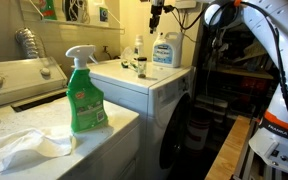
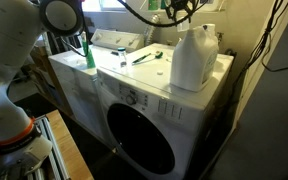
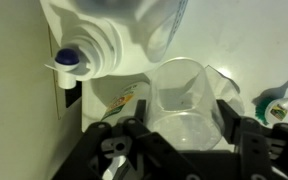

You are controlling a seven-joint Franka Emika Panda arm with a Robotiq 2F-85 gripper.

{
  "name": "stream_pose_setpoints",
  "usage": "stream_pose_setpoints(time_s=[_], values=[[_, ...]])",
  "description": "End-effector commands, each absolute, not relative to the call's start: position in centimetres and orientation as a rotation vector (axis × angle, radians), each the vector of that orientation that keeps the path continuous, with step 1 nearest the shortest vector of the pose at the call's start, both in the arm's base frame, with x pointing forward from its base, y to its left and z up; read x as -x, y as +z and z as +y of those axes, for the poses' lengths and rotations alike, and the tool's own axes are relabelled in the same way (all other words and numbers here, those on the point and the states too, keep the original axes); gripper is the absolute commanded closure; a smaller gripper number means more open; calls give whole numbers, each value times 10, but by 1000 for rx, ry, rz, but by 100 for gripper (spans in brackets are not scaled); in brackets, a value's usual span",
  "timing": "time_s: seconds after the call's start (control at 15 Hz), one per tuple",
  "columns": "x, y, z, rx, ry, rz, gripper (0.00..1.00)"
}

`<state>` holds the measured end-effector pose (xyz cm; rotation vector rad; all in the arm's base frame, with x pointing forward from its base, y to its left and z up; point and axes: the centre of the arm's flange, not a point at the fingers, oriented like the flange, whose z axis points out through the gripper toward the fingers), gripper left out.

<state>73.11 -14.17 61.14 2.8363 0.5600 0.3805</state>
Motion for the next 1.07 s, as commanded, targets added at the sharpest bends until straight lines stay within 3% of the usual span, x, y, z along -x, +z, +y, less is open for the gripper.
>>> stream_pose_setpoints(time_s=[0.0, 0.47, 1.0], values=[[-765, 593, -98, -2881, 310, 563, 56], [-775, 532, 1, -2979, 223, 380, 56], [-747, 492, 2, -3025, 150, 24, 56]])
